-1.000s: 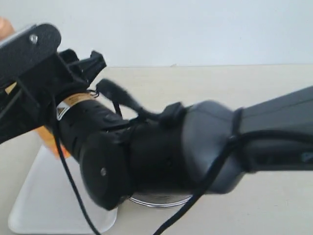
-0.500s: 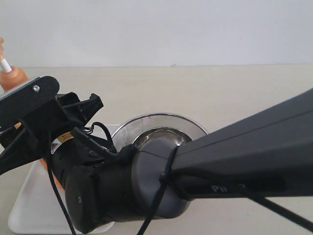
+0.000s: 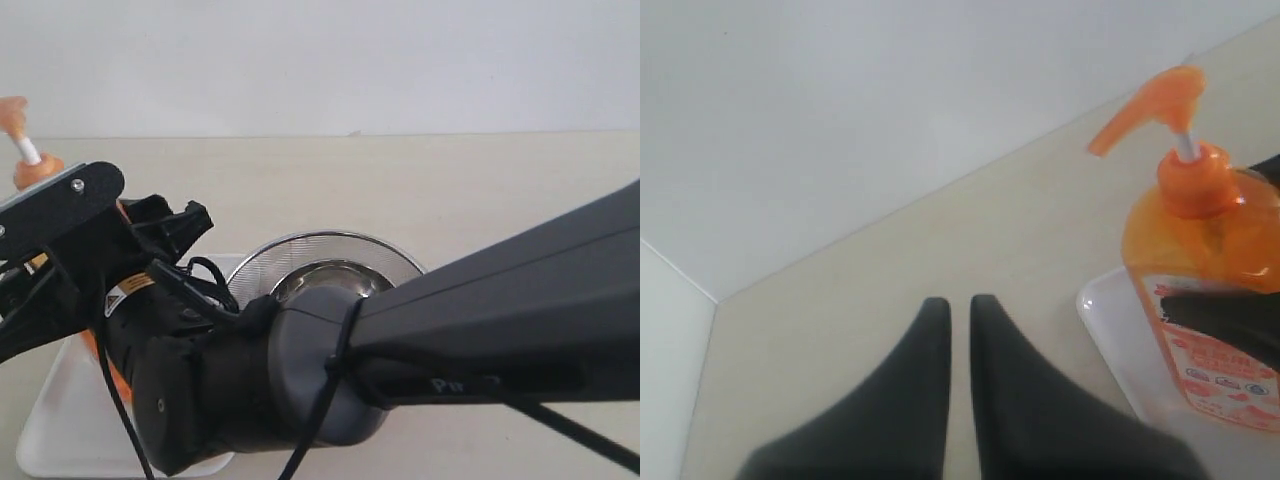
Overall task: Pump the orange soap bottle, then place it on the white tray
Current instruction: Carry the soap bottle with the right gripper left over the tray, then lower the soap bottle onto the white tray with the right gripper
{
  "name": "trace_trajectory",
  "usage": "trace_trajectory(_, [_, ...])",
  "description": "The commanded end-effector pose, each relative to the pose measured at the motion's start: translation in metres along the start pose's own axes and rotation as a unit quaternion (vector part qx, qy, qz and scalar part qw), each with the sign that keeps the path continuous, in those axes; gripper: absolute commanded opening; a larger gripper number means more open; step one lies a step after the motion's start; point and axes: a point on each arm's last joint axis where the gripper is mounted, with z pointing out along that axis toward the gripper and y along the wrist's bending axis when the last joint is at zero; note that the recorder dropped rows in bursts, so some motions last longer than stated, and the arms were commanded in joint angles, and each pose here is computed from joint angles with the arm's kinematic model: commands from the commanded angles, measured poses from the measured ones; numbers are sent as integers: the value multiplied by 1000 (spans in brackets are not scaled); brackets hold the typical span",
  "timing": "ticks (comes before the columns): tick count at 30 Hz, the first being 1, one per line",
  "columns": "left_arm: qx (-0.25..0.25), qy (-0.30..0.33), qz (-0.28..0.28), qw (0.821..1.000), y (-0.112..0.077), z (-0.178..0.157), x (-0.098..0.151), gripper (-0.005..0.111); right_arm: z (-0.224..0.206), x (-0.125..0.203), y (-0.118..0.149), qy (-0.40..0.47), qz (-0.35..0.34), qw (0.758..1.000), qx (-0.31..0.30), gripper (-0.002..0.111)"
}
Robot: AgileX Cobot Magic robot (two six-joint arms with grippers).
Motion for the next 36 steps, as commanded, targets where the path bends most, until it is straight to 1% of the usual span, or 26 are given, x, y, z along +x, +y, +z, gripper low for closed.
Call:
trace_trajectory(1, [-5, 4, 9, 1000, 0, 0, 2, 5, 0, -16, -3, -36, 2, 999, 13, 105])
trace_trajectory(6, [-19, 9, 16, 1000, 3, 0, 3, 5, -4, -24, -3, -42, -6, 999, 10, 105])
trace_trajectory(9, [-32, 26, 19, 999, 6, 0, 6, 5, -11, -38, -3, -30, -25, 999, -9, 105])
trace_trajectory(12, [-35, 37, 18, 999, 6, -1, 8, 5, -24, -57, -7, -9, -32, 999, -22, 105])
trace_trajectory(16, [-34, 36, 18, 999, 6, 0, 8, 5, -42, -79, -17, 19, -10, 1000, -18, 105])
trace_trajectory(20, [-34, 35, 18, 999, 6, 0, 8, 5, -61, -101, -25, 29, -10, 999, -23, 105])
trace_trajectory(22, [-34, 35, 18, 999, 6, 0, 8, 5, -84, -122, -37, 48, 19, 999, -17, 105])
trace_trajectory(23, [-34, 35, 17, 999, 6, 0, 8, 5, -90, -126, -40, 56, 19, 998, -16, 105])
trace_trajectory(24, [-34, 35, 17, 999, 6, 0, 8, 5, -102, -132, -47, 57, -20, 998, -7, 105])
trace_trajectory(25, [-34, 35, 17, 999, 6, 0, 8, 5, -108, -132, -50, 55, -23, 998, -7, 105])
trace_trajectory(27, [-33, 33, 12, 999, 5, 0, 8, 5, -125, -133, -56, 48, -21, 998, -18, 97])
trace_trajectory(28, [-32, 28, 19, 999, 3, 3, 9, 5, -135, -134, -57, 42, -18, 998, -39, 79])
trace_trajectory(29, [-32, 22, 25, 999, 1, 5, 9, 5, -140, -134, -57, 40, -18, 998, -49, 65])
trace_trajectory(30, [-25, 14, 38, 999, -5, 11, 12, 5, -144, -131, -57, 39, -18, 997, -62, 33])
trace_trajectory(31, [-20, 8, 44, 999, -13, 18, 17, 5, -145, -126, -58, 47, -16, 997, -56, 1])
trace_trajectory(32, [-23, 10, 43, 999, -15, 22, 21, 5, -145, -124, -59, 51, -16, 997, -54, 2])
trace_trajectory(34, [-50, 18, 35, 998, -20, 33, 34, 5, -144, -112, -61, 69, -23, 997, -37, 4])
trace_trajectory(35, [-67, 19, 18, 997, -22, 38, 41, 5, -141, -106, -62, 80, -28, 996, -24, 4])
trace_trajectory(36, [-73, 13, -4, 997, -25, 41, 44, 5, -136, -100, -62, 91, -33, 995, -13, 4])
